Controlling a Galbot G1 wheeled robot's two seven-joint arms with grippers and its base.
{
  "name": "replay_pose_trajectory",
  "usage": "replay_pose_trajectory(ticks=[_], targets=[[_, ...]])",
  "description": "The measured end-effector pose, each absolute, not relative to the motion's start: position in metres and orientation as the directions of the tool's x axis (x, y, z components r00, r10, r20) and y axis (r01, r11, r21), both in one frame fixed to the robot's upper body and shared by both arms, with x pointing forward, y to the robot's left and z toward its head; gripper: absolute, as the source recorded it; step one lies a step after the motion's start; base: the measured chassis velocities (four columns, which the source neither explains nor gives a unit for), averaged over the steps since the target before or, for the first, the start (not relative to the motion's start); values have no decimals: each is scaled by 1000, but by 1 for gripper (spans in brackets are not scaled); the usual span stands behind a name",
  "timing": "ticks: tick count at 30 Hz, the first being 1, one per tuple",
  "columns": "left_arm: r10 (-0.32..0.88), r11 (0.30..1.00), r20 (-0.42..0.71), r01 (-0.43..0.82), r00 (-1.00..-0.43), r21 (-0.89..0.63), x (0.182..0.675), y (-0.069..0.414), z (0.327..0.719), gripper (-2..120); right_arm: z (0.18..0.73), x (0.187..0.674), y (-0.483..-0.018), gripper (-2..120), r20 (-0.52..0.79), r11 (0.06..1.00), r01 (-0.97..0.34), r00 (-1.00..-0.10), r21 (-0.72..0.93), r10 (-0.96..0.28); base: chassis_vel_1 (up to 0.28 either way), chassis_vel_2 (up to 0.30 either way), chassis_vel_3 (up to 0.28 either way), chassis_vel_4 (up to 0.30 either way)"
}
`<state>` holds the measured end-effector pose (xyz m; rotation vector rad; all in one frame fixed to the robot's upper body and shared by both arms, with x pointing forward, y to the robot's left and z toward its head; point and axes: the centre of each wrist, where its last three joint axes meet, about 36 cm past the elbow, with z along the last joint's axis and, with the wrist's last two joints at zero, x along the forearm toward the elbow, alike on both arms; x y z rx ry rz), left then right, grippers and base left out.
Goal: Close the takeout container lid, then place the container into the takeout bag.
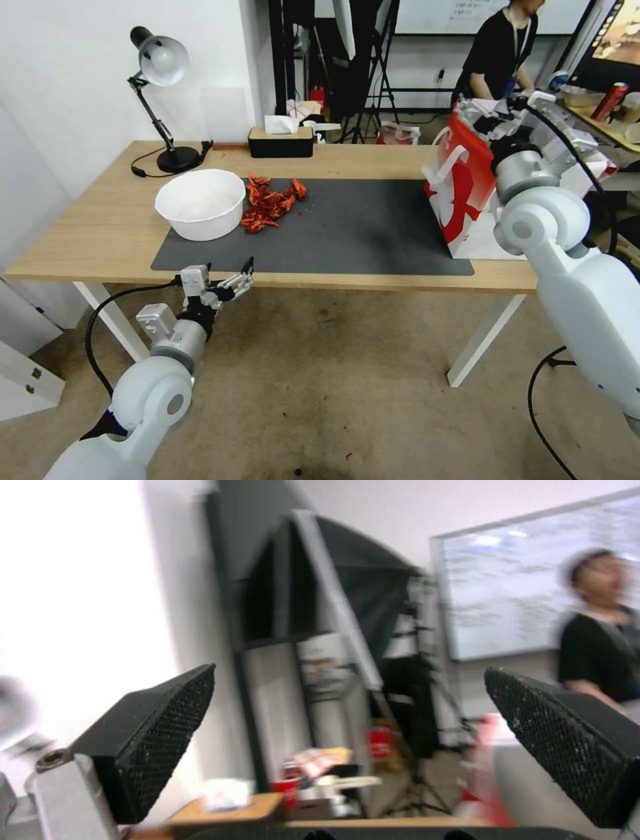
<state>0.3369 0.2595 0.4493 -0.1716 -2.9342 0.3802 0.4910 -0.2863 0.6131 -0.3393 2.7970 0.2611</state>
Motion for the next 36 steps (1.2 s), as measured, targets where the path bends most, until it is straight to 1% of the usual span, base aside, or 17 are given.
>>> replay_pose_trajectory(ticks=[1, 2, 4, 5, 6, 8, 11, 14, 15, 17, 20, 21, 27, 30, 36], targets=[[135, 963, 156, 92, -979, -255, 336, 261, 450, 100, 609, 487, -287, 100, -325, 952, -284, -916, 117, -234, 0, 0, 0, 0], [135, 963, 156, 92, -979, -255, 336, 261, 450, 100, 609, 487, -287, 100, -325, 952, -284, -916, 117, -234, 0, 0, 0, 0], [124, 971, 137, 92, -983, -219, 331, 264, 448, 100, 593, 471, -291, 100, -302, 943, -329, -905, 50, -299, 0, 0, 0, 0], [118, 975, 129, 90, -985, -201, 329, 265, 446, 100, 585, 465, -294, 100, -288, 942, -334, -906, 38, -310, 0, 0, 0, 0], [118, 975, 129, 90, -985, -201, 329, 265, 446, 100, 585, 465, -294, 100, -288, 942, -334, -906, 38, -310, 0, 0, 0, 0], [93, 986, 107, 76, -990, -149, 325, 270, 440, 100, 564, 447, -304, 100, -262, 943, -333, -911, 10, -319, 0, 0, 0, 0], [83, 988, 102, 68, -991, -137, 323, 272, 437, 100, 557, 440, -307, 100, -255, 943, -333, -912, 2, -322, 0, 0, 0, 0], [45, 994, 93, 35, -995, -101, 314, 276, 423, 100, 526, 406, -321, 100, -225, 947, -319, -922, -26, -316, 0, 0, 0, 0], [45, 994, 93, 35, -995, -101, 314, 276, 423, 100, 526, 406, -321, 100, -225, 947, -319, -922, -26, -316, 0, 0, 0, 0], [29, 996, 86, 22, -996, -81, 308, 278, 416, 100, 507, 387, -325, 100, -206, 953, -300, -931, -44, -302, 0, 0, 0, 0], [19, 997, 93, 12, -996, -76, 304, 277, 413, 100, 497, 376, -327, 100, -194, 955, -291, -936, -51, -295, 0, 0, 0, 0], [9, 997, 104, 1, -995, -72, 300, 277, 410, 100, 486, 363, -329, 100, -183, 959, -279, -941, -50, -283, 0, 0, 0, 0], [-2, 997, 128, -12, -992, -76, 289, 276, 401, 100, 457, 340, -330, 100, -161, 970, -243, -956, -33, -245, 0, 0, 0, 0], [1, 997, 125, -9, -992, -79, 286, 276, 396, 100, 445, 328, -327, 100, -142, 975, -220, -965, -20, -221, 0, 0, 0, 0], [18, 996, 130, 7, -991, -84, 279, 266, 384, 100, 415, 303, -305, 100, -88, 990, -135, -988, 45, -130, 0, 0, 0, 0]])
